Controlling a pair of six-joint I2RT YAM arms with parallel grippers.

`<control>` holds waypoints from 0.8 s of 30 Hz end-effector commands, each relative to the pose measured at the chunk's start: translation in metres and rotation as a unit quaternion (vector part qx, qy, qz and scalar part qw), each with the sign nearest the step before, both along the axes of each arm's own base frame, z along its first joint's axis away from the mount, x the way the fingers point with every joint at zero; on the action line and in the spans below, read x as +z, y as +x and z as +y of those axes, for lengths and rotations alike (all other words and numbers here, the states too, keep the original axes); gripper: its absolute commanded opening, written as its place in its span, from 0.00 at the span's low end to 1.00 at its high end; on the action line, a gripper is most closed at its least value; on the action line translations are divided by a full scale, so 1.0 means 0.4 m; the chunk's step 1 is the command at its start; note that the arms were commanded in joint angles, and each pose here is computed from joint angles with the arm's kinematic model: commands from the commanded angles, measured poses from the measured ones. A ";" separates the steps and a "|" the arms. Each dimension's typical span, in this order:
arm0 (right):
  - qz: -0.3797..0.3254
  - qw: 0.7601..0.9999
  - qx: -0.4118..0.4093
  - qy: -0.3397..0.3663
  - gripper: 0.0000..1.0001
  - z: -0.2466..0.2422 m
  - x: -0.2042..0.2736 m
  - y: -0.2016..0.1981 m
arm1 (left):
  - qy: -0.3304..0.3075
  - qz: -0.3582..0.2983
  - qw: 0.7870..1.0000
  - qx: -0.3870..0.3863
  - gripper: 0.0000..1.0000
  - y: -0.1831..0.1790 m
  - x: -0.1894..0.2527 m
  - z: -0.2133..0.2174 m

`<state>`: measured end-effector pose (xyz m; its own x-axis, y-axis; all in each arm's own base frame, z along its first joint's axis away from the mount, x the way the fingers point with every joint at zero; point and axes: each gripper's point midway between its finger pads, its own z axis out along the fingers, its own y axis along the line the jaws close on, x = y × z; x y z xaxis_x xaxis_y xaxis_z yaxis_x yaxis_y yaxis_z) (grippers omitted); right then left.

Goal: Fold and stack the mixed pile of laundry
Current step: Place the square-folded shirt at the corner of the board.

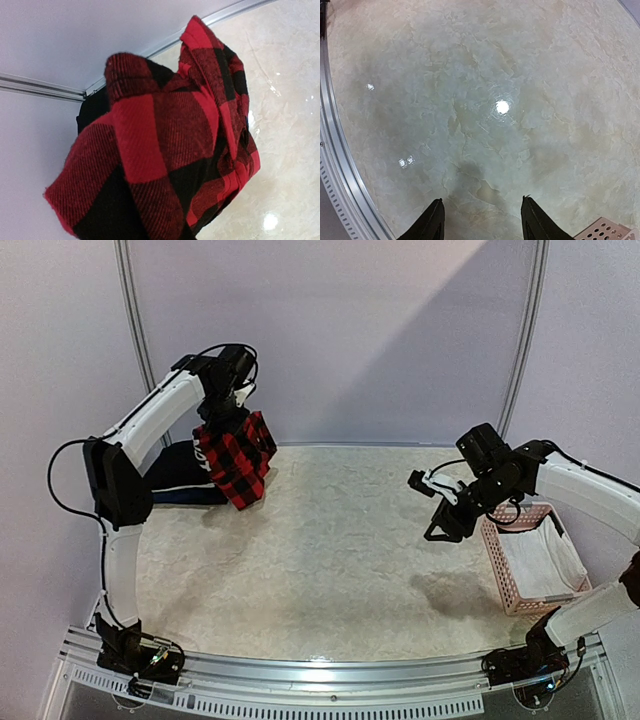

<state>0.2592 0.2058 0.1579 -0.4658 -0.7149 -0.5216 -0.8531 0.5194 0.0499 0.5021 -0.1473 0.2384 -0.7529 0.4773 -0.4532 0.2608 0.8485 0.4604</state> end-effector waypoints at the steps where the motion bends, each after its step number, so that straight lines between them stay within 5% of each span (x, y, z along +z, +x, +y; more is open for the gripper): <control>1: 0.002 1.000 -0.012 0.006 0.52 -0.003 -0.002 0.004 | 0.014 -0.031 0.999 0.016 0.00 0.025 0.064 0.060; 12: 0.020 1.000 -0.016 -0.004 0.52 -0.005 -0.033 0.008 | -0.032 -0.092 0.994 0.058 0.00 0.051 0.194 0.187; 24: 0.050 0.998 -0.017 -0.018 0.52 0.001 -0.075 0.015 | 0.007 -0.039 0.987 0.156 0.00 0.122 0.045 0.483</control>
<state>0.2631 0.2063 0.1337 -0.5184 -0.7198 -0.4616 -0.8358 0.5406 0.0956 0.5331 -0.0051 0.2761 -0.7984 0.2839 -0.5309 0.0217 0.8948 0.4459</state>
